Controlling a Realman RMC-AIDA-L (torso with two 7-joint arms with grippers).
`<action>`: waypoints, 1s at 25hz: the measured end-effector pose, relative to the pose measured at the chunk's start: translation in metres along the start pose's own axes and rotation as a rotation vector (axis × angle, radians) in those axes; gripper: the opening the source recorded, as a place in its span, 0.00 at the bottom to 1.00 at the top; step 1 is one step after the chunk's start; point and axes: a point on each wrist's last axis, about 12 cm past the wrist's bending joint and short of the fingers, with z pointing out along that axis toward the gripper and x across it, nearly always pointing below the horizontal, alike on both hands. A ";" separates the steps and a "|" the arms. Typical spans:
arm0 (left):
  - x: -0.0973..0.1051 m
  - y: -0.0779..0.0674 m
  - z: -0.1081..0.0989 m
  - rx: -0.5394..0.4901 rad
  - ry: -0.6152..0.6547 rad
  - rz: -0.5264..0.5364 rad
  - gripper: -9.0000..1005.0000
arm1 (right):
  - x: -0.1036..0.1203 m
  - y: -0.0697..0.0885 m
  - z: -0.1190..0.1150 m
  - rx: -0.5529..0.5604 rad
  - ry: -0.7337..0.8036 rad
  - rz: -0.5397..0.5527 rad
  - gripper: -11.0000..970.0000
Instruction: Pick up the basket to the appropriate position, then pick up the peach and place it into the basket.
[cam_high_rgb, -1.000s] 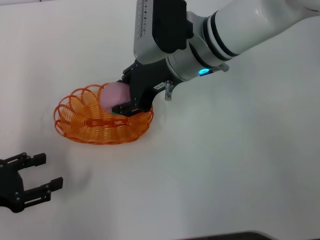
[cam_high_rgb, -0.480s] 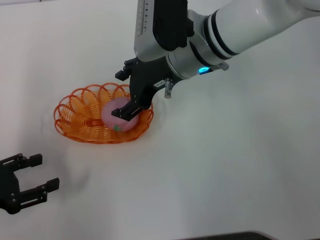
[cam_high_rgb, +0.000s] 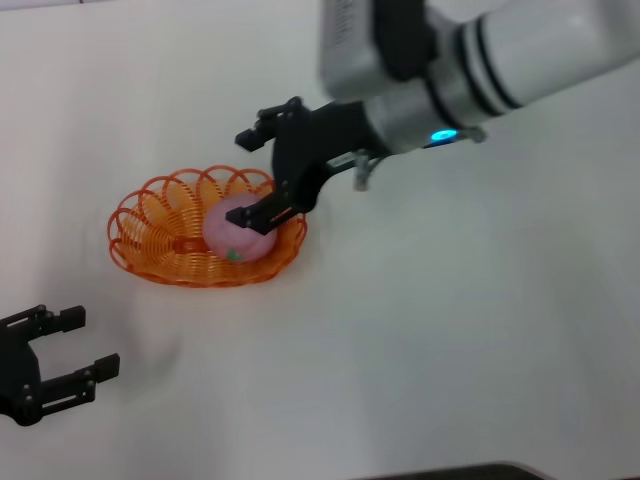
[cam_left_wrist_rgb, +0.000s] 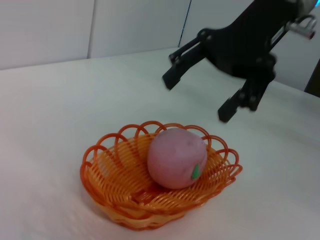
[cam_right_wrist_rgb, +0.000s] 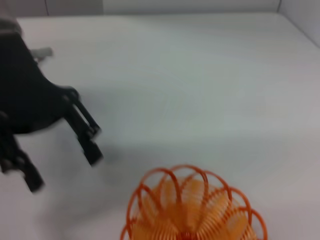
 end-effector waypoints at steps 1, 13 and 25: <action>0.000 0.000 0.000 0.000 0.000 0.001 0.75 | 0.004 0.001 -0.007 -0.007 -0.025 0.015 0.98; -0.001 0.000 0.001 0.004 -0.004 0.001 0.75 | 0.083 0.009 -0.091 0.042 -0.328 0.155 0.98; 0.000 -0.001 0.004 0.004 -0.017 -0.009 0.75 | 0.171 0.063 -0.067 0.043 -0.379 0.206 0.98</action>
